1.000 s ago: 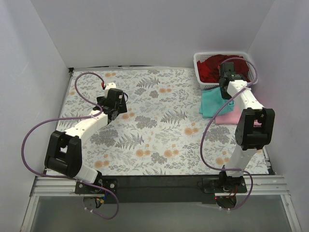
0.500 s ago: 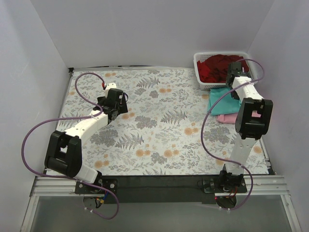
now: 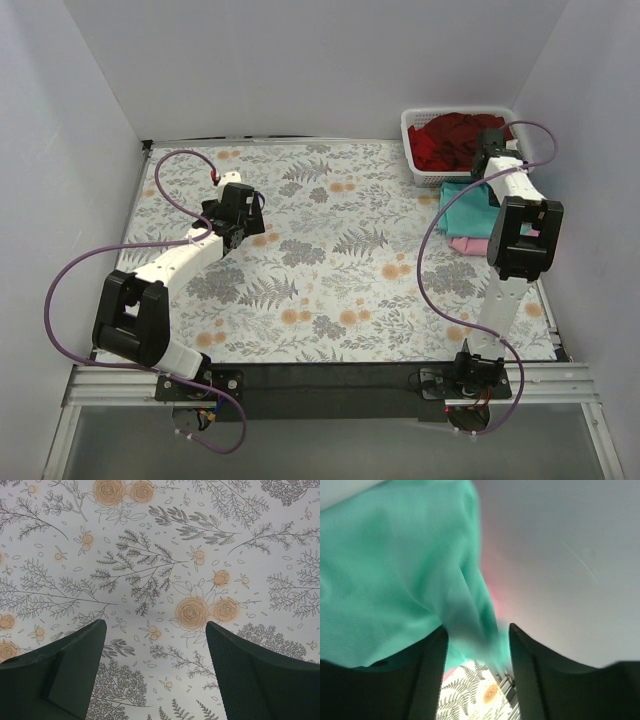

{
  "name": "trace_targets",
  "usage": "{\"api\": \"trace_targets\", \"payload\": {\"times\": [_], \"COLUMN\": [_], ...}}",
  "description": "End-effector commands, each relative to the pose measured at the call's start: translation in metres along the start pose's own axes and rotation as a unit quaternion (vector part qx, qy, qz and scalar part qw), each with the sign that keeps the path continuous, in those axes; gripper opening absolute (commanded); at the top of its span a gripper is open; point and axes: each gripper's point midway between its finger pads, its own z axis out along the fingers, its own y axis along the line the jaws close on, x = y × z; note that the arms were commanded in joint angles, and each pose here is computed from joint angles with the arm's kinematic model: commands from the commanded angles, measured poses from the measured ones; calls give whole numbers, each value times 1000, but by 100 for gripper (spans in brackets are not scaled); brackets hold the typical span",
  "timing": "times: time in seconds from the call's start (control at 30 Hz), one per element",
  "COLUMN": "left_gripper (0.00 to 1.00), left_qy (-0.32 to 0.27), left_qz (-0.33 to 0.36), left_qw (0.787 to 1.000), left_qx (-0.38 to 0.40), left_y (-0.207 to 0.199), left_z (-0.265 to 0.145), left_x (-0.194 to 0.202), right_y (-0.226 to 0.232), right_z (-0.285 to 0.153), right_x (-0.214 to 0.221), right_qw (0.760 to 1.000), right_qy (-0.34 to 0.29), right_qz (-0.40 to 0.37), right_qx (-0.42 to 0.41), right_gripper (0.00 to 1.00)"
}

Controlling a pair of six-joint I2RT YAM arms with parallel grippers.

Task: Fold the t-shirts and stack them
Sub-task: Neatly place the folded tshirt to the corner, then reset both grippers

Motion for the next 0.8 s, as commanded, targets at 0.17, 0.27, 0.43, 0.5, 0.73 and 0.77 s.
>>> {"api": "trace_targets", "payload": {"times": [0.17,0.27,0.43,0.5,0.73,0.77], "left_gripper": [80,80,80,80,81,81], "left_qy": [-25,-28,-31,-27,-24,-22], "left_qz": [-19,-22,-28,-31,-75,-80], "left_qw": [999,999,999,999,995,994], "left_qx": [10,10,16,23,63,68], "left_y": [-3,-2,-3,-6,-10,-6], "left_z": [-8,-10,-12,-14,-47,-60], "left_x": [-23,-25,-28,-28,-36,-38], "right_y": [-65,-74,-84,-87,-106,-102], "right_z": [-39,-64,-125,-147,-243,-244], "right_x": [-5,0,16,19,65,76], "right_qw": [990,988,969,958,889,885], "right_qy": [-32,-46,-97,-122,-236,-233], "right_qz": [111,146,204,217,269,274], "right_qx": [77,32,-98,-142,-287,-295], "right_gripper": [77,77,77,77,91,91]}}
